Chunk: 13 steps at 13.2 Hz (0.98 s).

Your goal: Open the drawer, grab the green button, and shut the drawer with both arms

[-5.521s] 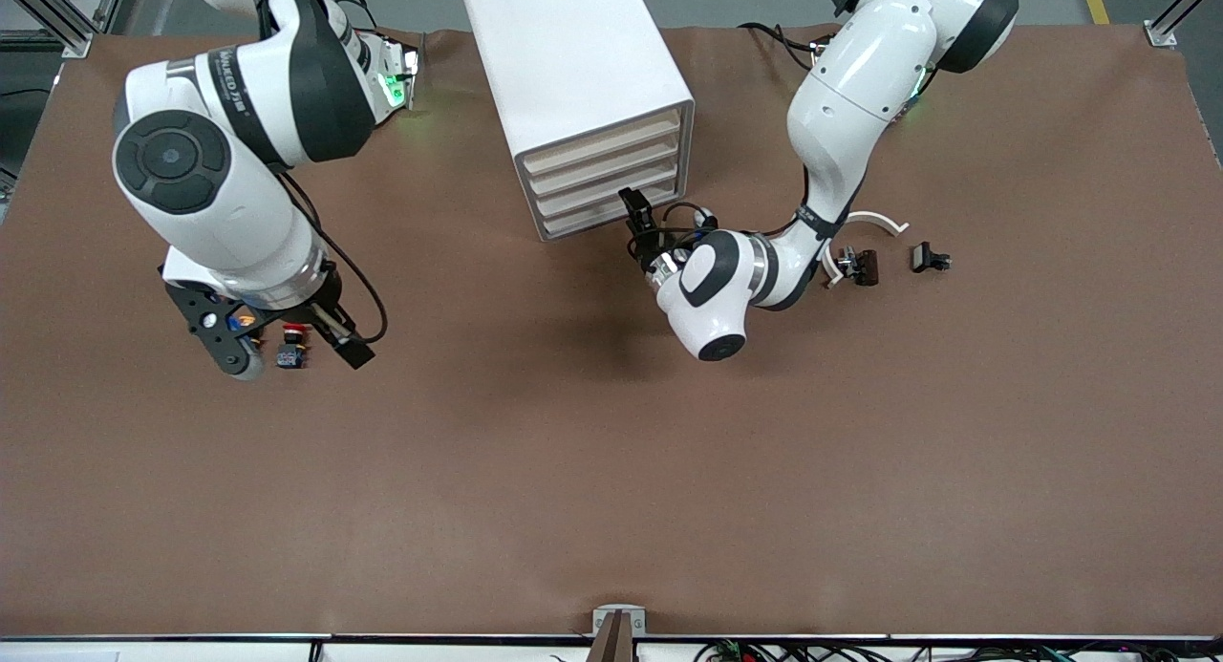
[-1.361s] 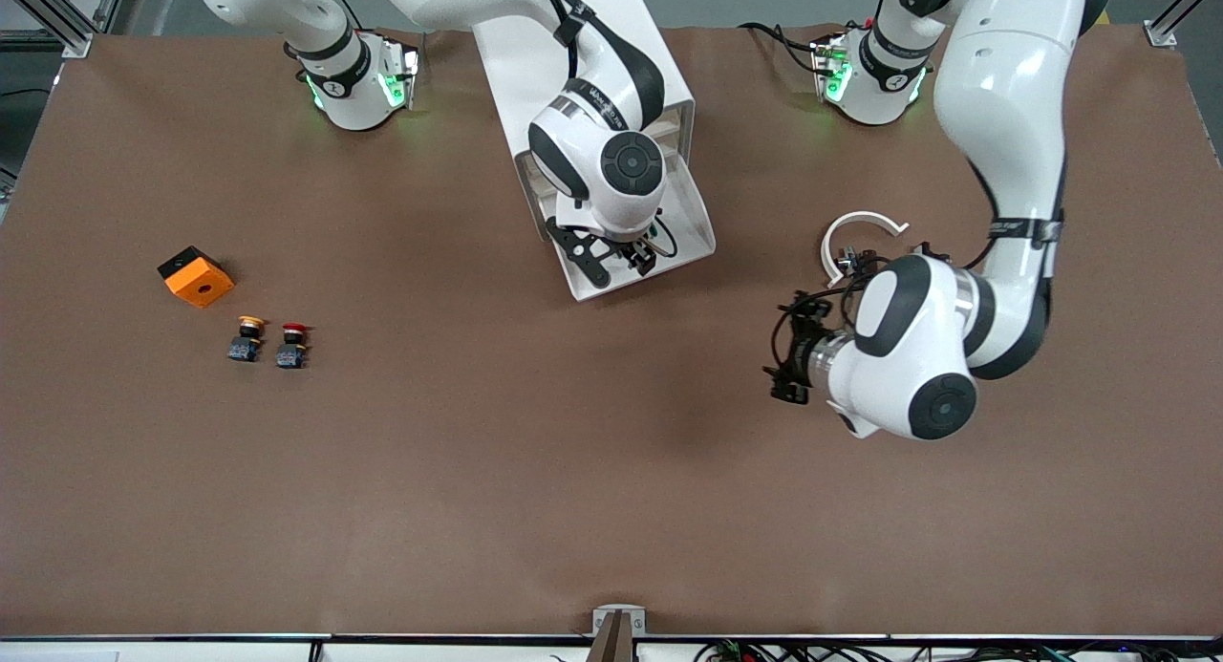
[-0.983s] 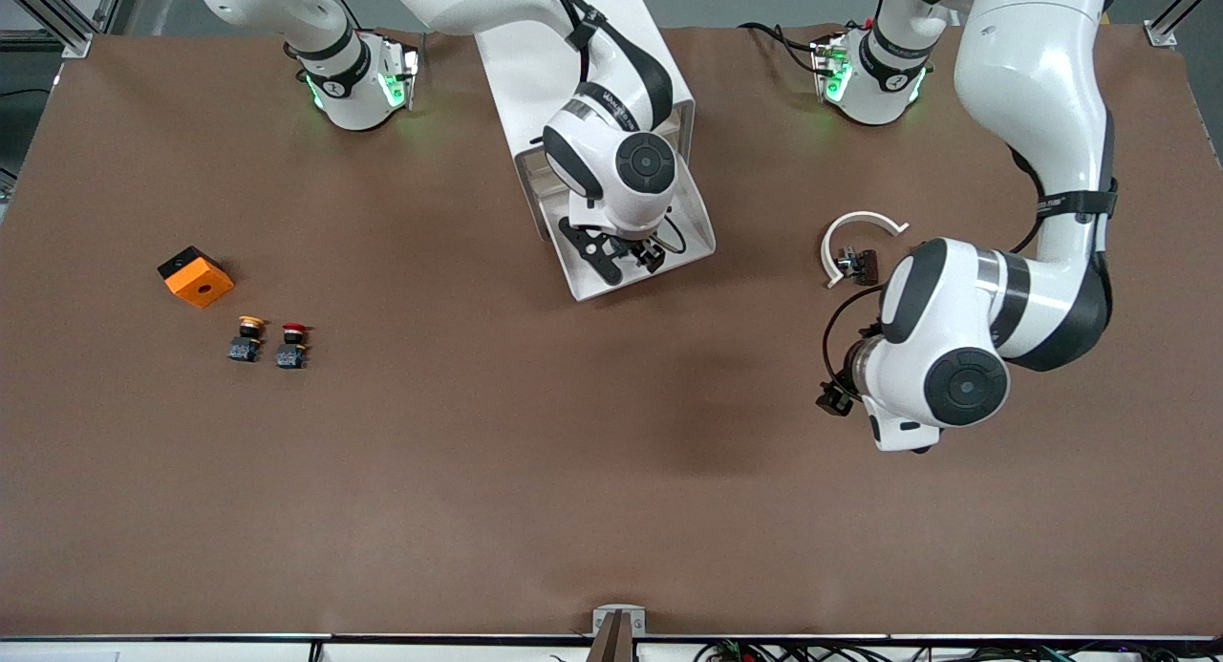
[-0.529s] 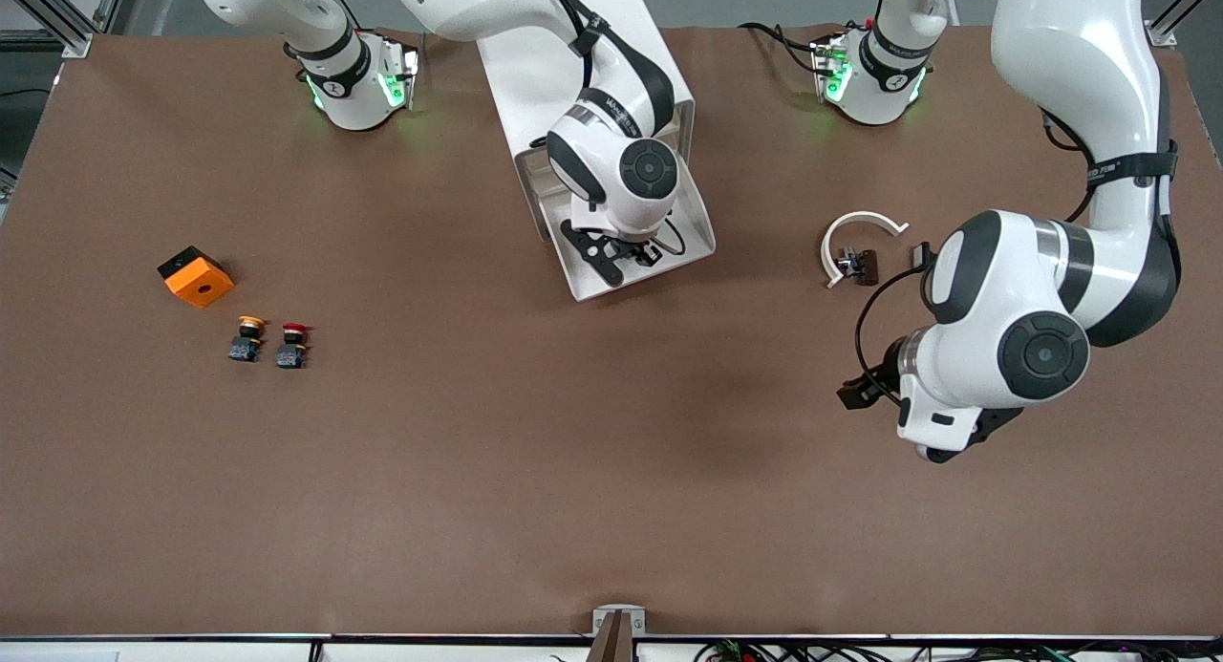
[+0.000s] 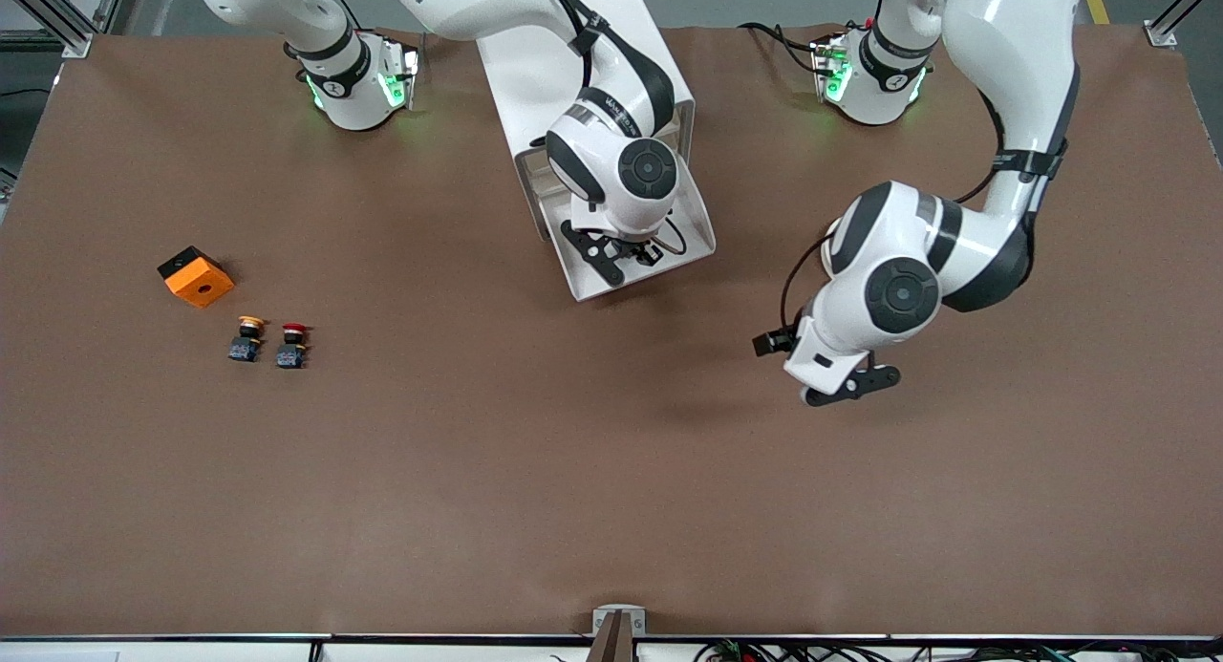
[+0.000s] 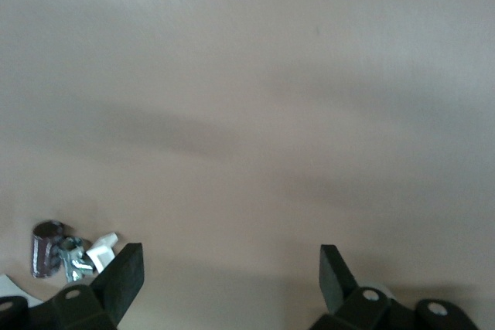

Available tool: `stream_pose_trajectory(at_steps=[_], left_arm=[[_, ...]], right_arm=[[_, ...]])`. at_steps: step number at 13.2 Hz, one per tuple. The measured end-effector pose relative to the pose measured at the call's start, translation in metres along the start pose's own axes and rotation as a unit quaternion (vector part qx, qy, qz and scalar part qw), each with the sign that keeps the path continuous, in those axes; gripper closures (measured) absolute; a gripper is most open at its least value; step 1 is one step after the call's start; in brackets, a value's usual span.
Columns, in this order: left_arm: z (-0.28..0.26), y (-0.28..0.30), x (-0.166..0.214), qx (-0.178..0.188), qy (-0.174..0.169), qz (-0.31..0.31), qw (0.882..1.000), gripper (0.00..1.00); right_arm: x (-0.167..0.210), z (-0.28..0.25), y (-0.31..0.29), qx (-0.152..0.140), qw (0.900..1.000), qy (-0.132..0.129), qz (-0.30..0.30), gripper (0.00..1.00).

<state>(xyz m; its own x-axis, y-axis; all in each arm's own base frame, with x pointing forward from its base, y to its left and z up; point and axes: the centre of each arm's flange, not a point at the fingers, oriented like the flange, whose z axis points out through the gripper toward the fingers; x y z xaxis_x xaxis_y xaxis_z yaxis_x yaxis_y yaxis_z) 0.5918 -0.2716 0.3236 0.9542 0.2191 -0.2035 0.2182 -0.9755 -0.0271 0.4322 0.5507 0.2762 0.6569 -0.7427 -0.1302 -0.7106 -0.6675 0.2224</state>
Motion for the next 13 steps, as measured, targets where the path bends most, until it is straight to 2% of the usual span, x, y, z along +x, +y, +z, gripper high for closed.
stream_pose_trajectory(at_steps=[3, 5, 8, 10, 13], left_arm=[[0.029, 0.006, -0.021, -0.009, 0.009, 0.009, 1.000, 0.00], [0.051, 0.015, -0.037, -0.021, 0.018, -0.011, 1.000, 0.00], [0.076, 0.035, -0.068, -0.031, 0.014, -0.041, 0.999, 0.00], [0.086, 0.050, -0.089, -0.029, 0.004, -0.049, 0.998, 0.00], [0.104, 0.067, -0.125, -0.018, -0.017, -0.040, 0.999, 0.00]], right_arm=[[0.050, -0.056, 0.010, -0.018, 0.998, -0.054, -0.019, 0.58], [0.110, -0.107, 0.033, -0.023, 0.994, -0.088, -0.054, 0.58], [0.200, -0.151, 0.073, -0.024, 0.985, -0.120, -0.123, 0.58], [0.249, -0.157, 0.094, -0.029, 0.976, -0.119, -0.178, 0.58], [0.302, -0.150, 0.123, -0.040, 0.960, -0.094, -0.261, 0.58]])
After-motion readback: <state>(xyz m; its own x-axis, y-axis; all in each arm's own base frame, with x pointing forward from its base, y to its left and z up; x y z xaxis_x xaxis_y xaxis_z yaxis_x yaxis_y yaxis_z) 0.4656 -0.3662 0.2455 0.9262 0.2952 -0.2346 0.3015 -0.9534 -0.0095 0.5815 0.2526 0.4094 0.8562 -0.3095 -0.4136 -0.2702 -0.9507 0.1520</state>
